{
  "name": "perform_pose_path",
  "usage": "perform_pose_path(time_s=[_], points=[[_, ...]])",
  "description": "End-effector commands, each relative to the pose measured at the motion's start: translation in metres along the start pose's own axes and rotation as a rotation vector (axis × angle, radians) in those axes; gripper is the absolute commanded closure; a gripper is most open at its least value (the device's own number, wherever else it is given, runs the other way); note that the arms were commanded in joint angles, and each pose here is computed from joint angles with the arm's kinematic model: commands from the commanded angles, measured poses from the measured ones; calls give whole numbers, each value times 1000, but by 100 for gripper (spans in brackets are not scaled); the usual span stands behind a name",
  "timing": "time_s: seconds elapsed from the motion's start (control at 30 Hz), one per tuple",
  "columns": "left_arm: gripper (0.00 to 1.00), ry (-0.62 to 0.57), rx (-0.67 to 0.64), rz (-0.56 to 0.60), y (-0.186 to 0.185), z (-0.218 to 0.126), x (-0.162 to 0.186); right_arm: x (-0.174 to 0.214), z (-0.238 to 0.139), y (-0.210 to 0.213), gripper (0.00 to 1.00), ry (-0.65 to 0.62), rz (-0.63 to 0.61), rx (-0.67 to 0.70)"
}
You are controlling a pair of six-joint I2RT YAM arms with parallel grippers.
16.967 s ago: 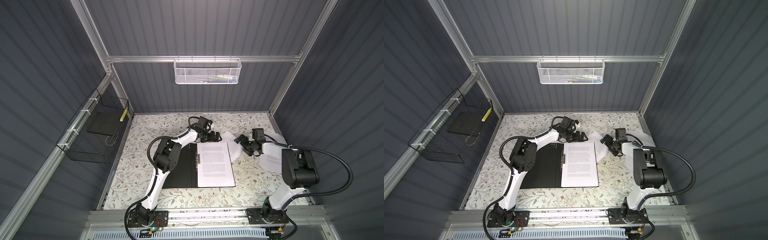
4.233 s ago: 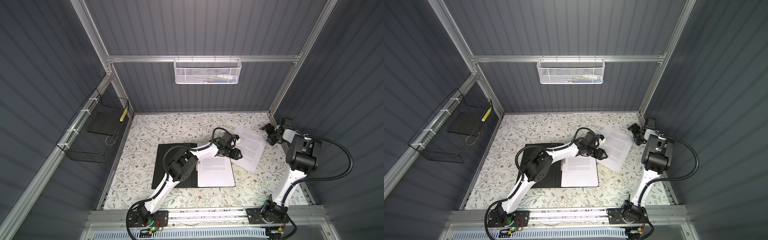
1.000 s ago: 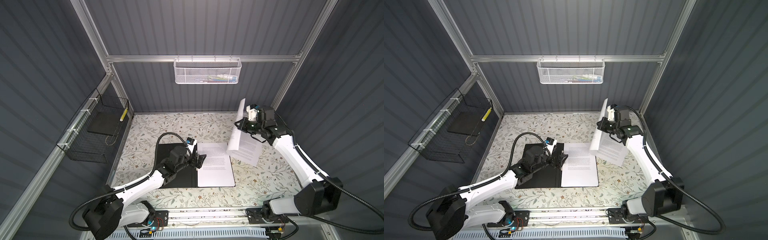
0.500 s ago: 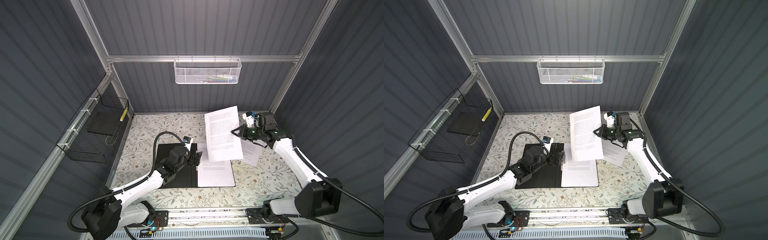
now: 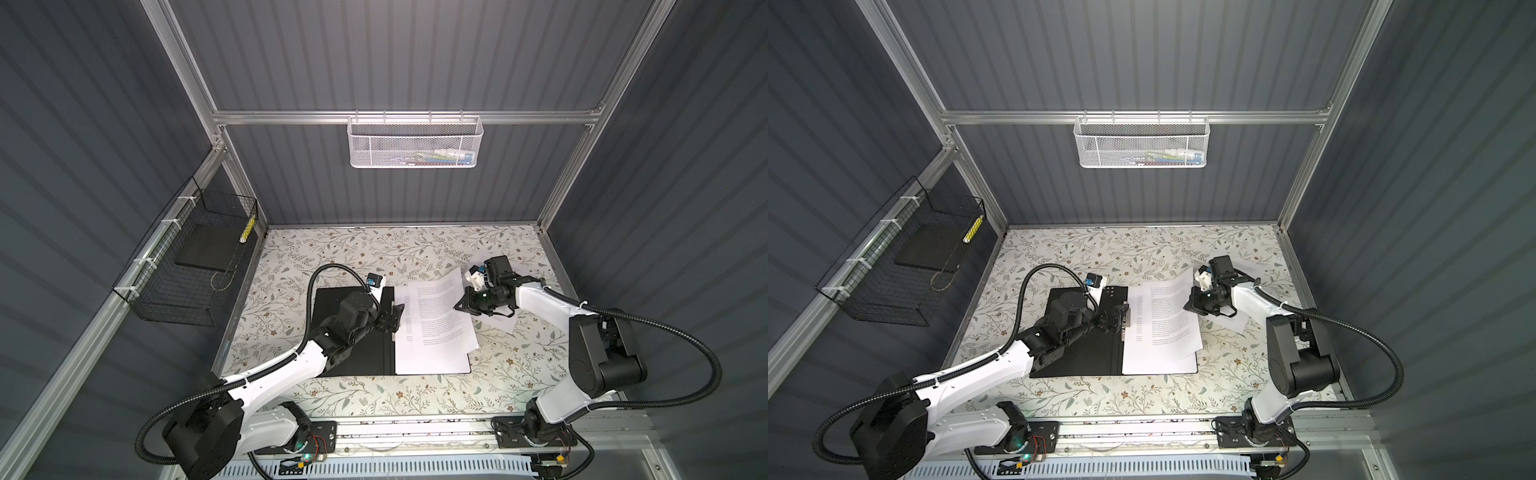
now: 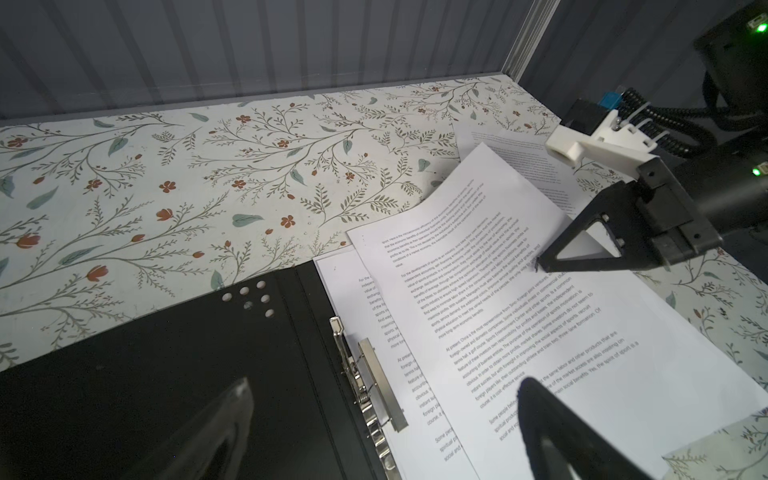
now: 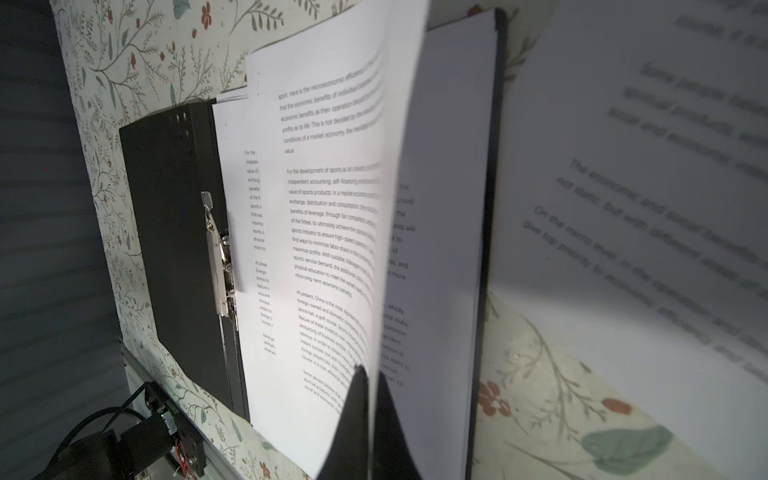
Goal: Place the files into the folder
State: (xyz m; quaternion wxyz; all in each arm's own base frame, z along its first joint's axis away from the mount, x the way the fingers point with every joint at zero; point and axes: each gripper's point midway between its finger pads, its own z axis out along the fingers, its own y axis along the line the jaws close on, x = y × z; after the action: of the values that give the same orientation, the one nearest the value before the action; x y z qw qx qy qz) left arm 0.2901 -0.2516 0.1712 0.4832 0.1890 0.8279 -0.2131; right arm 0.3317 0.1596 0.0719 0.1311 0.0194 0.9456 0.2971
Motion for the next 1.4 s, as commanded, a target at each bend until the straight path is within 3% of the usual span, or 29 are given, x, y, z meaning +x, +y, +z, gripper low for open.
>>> perform_pose_path(time_s=[0.0, 0.27, 0.57, 1.37], points=[[0, -2, 12, -9, -4, 0, -8, -1, 4, 3, 100, -31, -18, -12], [0, 41, 2, -5, -2, -2, -3, 5, 11, 6, 100, -16, -10, -18], [0, 139, 6, -28, 8, -13, 56, 14, 18, 11, 100, -8, 16, -47], [0, 151, 52, -23, -1, -11, 52, 34, 34, 12, 100, 31, 55, -49]])
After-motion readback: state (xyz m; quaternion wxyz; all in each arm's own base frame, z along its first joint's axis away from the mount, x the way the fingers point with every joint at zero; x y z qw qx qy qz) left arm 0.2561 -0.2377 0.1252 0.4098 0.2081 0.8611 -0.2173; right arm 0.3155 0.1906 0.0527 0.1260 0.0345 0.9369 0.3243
